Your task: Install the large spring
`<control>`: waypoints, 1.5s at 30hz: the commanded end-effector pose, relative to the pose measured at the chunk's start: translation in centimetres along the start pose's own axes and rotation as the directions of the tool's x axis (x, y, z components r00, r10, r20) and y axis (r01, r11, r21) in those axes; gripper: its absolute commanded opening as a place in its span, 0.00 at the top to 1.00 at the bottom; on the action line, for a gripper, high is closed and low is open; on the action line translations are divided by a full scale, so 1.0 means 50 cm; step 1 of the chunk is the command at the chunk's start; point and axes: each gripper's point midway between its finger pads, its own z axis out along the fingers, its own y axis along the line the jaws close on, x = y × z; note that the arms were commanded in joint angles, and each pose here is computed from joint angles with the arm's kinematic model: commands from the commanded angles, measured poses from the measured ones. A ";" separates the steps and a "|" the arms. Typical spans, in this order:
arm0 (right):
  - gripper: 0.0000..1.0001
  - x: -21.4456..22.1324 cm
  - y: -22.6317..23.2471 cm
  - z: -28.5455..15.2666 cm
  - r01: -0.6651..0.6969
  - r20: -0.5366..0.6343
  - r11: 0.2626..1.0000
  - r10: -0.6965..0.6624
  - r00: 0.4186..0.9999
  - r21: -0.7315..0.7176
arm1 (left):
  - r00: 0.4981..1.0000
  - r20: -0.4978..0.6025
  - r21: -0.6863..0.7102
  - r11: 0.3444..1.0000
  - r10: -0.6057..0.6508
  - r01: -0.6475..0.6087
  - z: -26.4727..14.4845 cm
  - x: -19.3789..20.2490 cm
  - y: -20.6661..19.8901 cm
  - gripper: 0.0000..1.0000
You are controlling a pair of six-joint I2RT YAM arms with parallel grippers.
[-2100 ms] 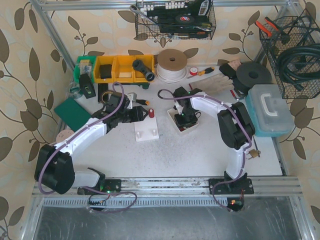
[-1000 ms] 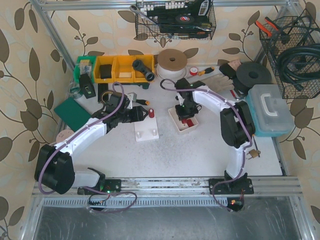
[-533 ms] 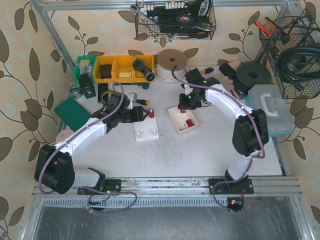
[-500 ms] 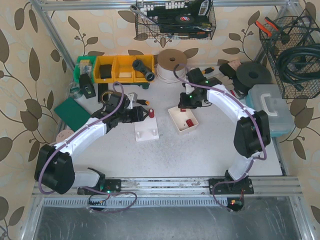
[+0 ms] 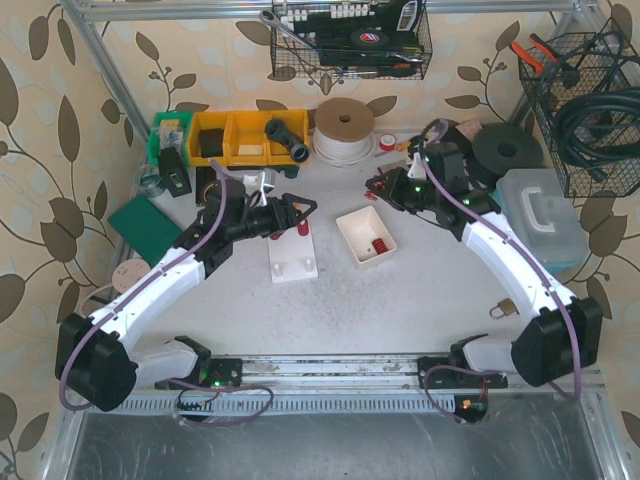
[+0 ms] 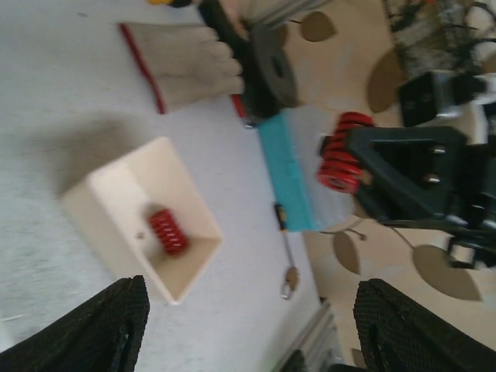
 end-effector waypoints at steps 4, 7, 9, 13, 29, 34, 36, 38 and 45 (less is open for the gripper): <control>1.00 -0.018 0.051 -0.062 -0.236 0.130 0.943 0.271 0.954 -0.234 | 0.999 0.037 0.285 0.958 -0.027 0.016 -0.010 0.001 -0.176 0.27; 1.00 -0.017 0.044 -0.091 -0.284 0.174 0.922 0.335 0.926 -0.262 | 0.999 0.033 0.318 0.948 -0.033 0.021 0.003 0.017 -0.203 0.29; 1.00 -0.012 0.032 -0.105 -0.322 0.193 0.908 0.378 0.905 -0.270 | 0.999 0.029 0.326 0.945 -0.036 0.025 0.013 0.026 -0.215 0.30; 1.00 -0.009 0.023 -0.121 -0.388 0.212 0.861 0.468 0.858 -0.330 | 0.999 0.032 0.346 0.938 -0.017 0.005 0.028 0.032 -0.245 0.29; 1.00 0.001 0.027 -0.130 -0.485 0.173 0.739 0.614 0.770 -0.468 | 0.995 -0.021 0.315 0.945 0.100 -0.088 0.110 0.056 -0.267 0.31; 1.00 0.013 0.011 -0.124 -0.559 0.127 0.669 0.689 0.713 -0.491 | 0.988 -0.029 0.286 0.948 0.154 -0.140 0.129 0.069 -0.273 0.31; 1.00 0.017 0.007 -0.127 -0.573 0.124 0.654 0.705 0.698 -0.494 | 0.984 -0.024 0.272 0.949 0.175 -0.162 0.133 0.073 -0.276 0.30; 1.00 0.018 0.007 -0.133 -0.582 0.121 0.640 0.718 0.686 -0.501 | 0.981 -0.023 0.261 0.949 0.190 -0.178 0.138 0.076 -0.276 0.30; 1.00 0.015 0.022 -0.150 -0.586 0.094 0.604 0.735 0.671 -0.541 | 0.968 -0.069 0.186 0.957 0.241 -0.225 0.176 0.097 -0.261 0.31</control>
